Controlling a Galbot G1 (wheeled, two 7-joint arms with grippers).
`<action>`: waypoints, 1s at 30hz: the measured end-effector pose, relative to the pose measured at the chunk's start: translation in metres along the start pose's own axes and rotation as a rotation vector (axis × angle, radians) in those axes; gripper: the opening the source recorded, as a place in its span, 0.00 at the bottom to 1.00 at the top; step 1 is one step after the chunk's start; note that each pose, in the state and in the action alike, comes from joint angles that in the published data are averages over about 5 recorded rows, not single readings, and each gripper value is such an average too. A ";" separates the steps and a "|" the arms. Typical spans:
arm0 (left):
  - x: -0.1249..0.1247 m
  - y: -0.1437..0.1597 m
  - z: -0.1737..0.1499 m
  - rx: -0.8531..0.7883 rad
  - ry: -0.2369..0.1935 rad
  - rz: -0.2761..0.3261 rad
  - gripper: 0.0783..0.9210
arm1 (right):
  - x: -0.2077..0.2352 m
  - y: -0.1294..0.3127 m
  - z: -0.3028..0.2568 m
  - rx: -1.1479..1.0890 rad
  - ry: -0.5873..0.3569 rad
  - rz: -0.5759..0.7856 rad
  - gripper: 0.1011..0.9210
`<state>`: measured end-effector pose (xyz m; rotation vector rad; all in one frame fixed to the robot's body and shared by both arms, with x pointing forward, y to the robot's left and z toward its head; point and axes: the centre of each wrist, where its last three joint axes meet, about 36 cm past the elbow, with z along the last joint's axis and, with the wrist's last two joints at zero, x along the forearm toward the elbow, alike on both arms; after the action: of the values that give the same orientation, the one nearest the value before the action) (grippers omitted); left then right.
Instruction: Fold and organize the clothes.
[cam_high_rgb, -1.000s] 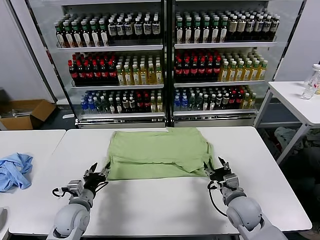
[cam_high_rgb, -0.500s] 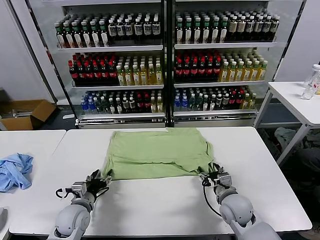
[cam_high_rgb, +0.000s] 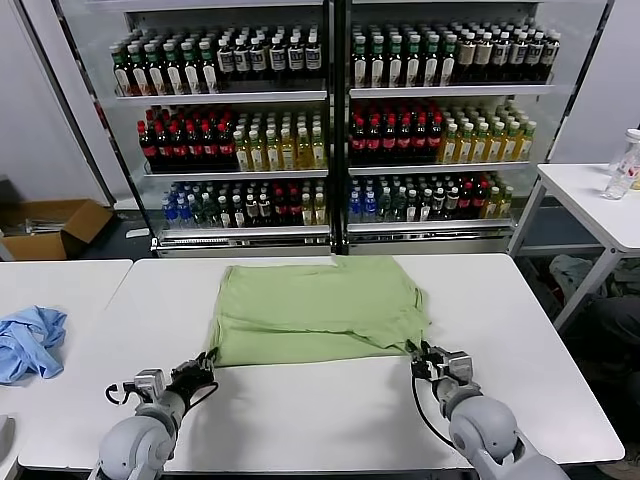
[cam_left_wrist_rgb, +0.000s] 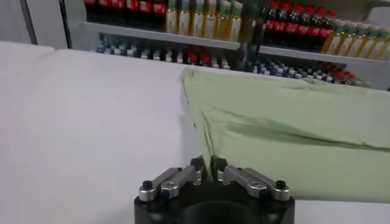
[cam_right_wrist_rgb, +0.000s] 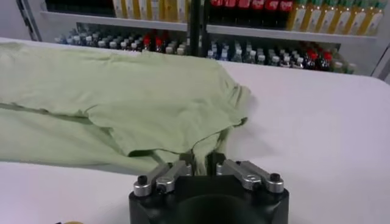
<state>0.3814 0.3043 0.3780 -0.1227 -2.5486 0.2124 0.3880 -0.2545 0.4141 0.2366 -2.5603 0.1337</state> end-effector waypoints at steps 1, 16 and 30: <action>0.004 -0.001 0.002 0.007 0.002 0.006 0.03 | 0.006 0.000 0.001 -0.001 0.000 -0.001 0.04; 0.094 -0.024 0.026 0.036 0.030 0.013 0.02 | 0.113 0.005 0.022 0.017 0.006 0.000 0.11; 0.152 -0.034 -0.004 -0.060 -0.074 -0.058 0.34 | 0.114 -0.007 -0.024 0.061 -0.180 0.041 0.61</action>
<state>0.2554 0.2915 0.4691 -0.0649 -2.6286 0.1205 0.3078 -0.2742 0.4969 0.2285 -2.7442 0.2154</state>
